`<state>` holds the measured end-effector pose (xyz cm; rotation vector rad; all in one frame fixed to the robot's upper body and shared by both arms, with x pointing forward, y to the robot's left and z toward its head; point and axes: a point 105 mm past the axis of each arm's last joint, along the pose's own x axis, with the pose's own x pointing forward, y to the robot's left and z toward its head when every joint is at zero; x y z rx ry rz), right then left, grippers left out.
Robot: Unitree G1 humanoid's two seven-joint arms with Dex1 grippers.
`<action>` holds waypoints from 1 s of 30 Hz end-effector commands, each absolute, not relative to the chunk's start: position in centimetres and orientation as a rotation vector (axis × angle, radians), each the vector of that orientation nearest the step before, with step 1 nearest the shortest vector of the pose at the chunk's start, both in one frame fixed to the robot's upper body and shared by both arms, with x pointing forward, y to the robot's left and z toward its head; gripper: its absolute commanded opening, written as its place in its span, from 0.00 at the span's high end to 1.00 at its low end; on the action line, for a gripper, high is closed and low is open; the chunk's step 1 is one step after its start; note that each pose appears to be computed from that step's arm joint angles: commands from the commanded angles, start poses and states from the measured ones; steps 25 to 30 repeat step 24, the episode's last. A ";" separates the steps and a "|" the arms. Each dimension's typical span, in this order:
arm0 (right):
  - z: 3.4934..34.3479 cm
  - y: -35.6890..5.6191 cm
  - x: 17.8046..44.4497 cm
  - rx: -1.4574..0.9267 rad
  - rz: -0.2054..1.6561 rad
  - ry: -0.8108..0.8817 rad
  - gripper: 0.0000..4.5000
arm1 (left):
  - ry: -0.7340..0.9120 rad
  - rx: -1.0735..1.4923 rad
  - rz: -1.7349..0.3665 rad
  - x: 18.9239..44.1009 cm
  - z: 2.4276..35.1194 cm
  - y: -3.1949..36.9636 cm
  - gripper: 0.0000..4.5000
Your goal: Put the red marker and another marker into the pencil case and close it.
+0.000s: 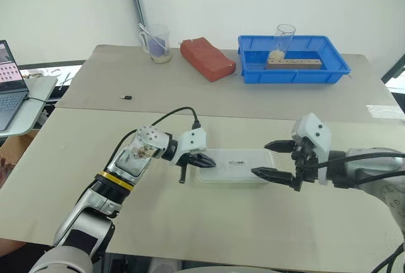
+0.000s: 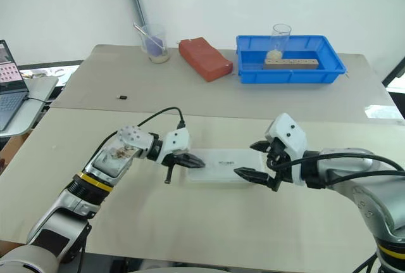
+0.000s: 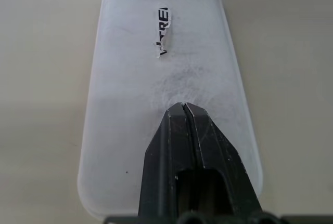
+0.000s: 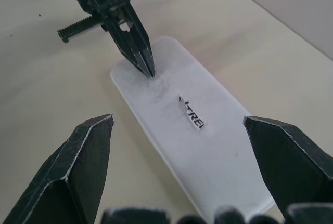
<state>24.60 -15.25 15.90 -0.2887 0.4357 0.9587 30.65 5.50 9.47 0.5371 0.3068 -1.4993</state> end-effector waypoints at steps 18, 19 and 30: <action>15.2 -24.9 29.3 -0.371 0.724 0.400 0.02 | 0.098 0.461 -0.806 30.7 17.5 19.4 0.02; 15.0 -25.2 29.3 -0.368 0.712 0.402 0.02 | 0.095 0.451 -0.801 30.7 17.7 19.4 0.02; 14.8 -25.6 30.0 -0.365 0.687 0.389 0.02 | 0.108 0.457 -0.792 30.8 17.7 19.4 0.02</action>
